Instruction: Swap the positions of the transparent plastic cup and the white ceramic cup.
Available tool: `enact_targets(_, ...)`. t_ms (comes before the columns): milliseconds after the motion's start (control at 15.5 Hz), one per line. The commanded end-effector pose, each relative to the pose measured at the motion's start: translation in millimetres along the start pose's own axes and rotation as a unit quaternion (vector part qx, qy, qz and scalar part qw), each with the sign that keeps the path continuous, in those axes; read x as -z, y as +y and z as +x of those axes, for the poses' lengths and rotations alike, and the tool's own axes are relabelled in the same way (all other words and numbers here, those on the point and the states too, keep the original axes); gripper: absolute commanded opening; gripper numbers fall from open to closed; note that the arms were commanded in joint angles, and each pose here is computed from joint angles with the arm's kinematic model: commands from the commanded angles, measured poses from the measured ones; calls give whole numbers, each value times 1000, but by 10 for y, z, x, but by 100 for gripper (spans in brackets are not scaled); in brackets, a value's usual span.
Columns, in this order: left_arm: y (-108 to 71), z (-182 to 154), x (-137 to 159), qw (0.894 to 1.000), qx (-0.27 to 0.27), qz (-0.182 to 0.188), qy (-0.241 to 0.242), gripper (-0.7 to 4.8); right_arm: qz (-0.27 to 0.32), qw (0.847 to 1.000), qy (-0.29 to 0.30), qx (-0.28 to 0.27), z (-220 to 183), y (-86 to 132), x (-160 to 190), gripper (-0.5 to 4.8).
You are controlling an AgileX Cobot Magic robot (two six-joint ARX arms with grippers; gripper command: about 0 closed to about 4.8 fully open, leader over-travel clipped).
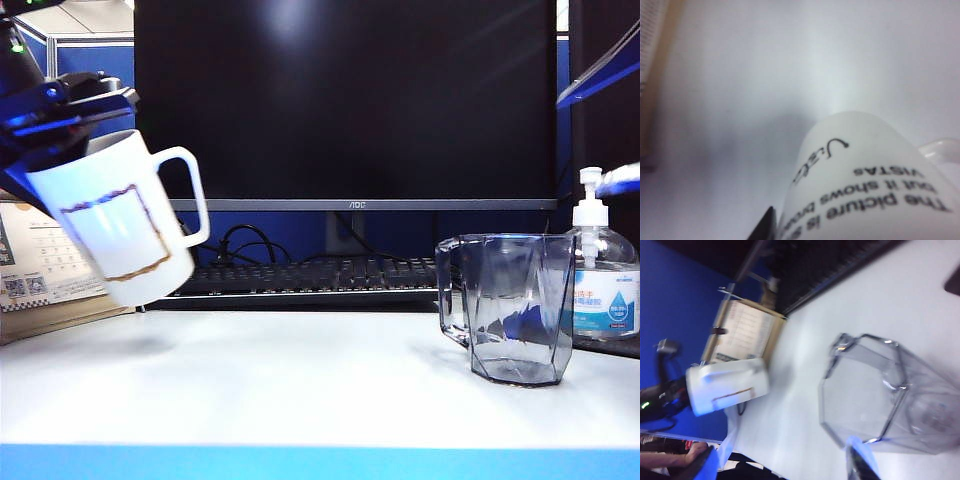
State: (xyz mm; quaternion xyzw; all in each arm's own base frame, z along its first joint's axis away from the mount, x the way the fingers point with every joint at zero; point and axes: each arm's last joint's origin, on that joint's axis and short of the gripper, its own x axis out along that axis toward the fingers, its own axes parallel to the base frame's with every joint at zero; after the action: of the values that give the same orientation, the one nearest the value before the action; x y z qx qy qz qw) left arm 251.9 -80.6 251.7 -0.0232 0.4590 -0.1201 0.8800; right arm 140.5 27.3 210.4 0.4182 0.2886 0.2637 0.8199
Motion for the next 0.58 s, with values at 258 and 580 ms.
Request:
enact_targets(258, -11, -75, -23, 1000, 4, 16, -8, -5, 4, 999, 30, 22, 176, -24, -160, 328)
enact_targets(580, -3, -75, -14, 1000, -8, 30, -5, -5, -48, 989, 56, 126, 160, -36, -188, 329)
